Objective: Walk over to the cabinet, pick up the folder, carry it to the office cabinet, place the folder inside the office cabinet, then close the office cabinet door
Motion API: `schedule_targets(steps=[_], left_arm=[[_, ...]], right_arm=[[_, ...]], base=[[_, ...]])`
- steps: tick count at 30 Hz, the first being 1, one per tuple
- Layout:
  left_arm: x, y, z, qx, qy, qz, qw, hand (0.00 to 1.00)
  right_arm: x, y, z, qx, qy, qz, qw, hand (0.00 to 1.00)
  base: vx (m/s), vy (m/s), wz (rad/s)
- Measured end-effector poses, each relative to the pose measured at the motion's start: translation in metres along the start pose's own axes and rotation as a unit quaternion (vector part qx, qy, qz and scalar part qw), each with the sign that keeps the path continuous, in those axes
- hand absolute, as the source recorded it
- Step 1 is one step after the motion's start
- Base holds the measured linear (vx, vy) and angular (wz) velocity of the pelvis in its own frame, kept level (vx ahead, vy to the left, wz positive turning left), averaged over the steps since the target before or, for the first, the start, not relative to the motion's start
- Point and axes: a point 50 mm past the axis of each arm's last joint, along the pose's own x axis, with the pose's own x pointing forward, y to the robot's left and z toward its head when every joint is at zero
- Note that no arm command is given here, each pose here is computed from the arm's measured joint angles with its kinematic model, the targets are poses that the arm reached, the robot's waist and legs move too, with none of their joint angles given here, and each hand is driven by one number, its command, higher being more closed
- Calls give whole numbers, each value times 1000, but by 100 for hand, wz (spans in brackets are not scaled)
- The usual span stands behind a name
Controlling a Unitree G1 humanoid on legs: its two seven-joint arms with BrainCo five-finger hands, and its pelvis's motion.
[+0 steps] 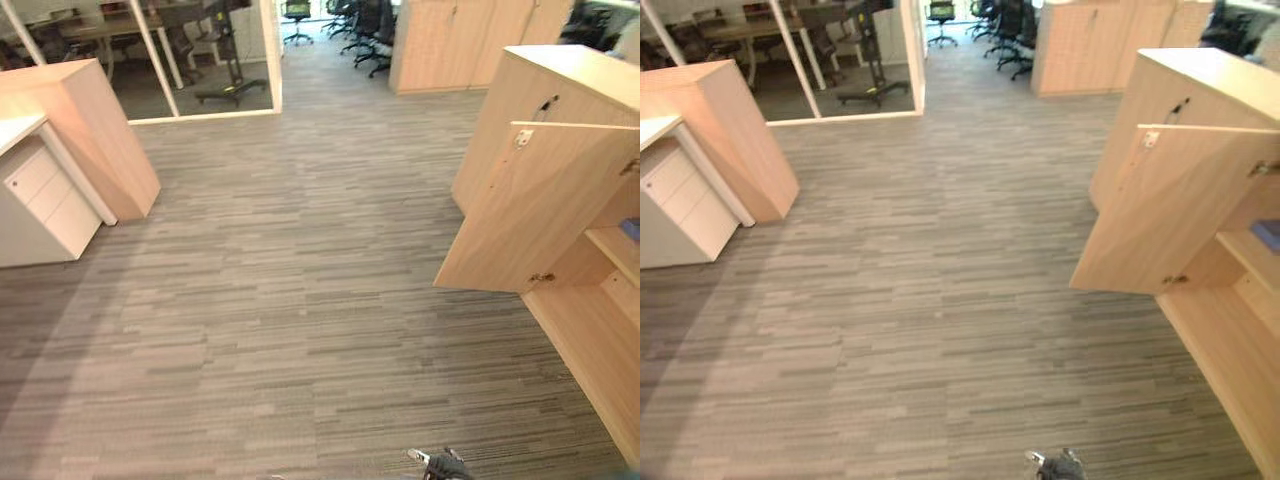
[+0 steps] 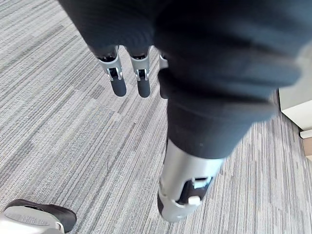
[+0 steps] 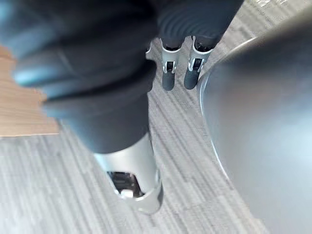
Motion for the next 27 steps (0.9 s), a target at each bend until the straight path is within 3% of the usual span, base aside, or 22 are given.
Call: schedule_targets(steps=[12, 16, 27], left_arm=[[-2, -26, 17, 4, -29, -29, 999, 0], [-1, -34, 30, -2, -49, -39, 998, 0], [-1, -23, 25, -35, -40, -17, 998, 0]], right_arm=[[1, 3, 13, 0, -31, -1, 1000, 0], [-2, -3, -1, 40, -10, -21, 999, 0], [0, 6, 5, 55, -2, -16, 998, 0]], base=[[214, -122, -5], [300, -249, 48], [254, 1, -37]])
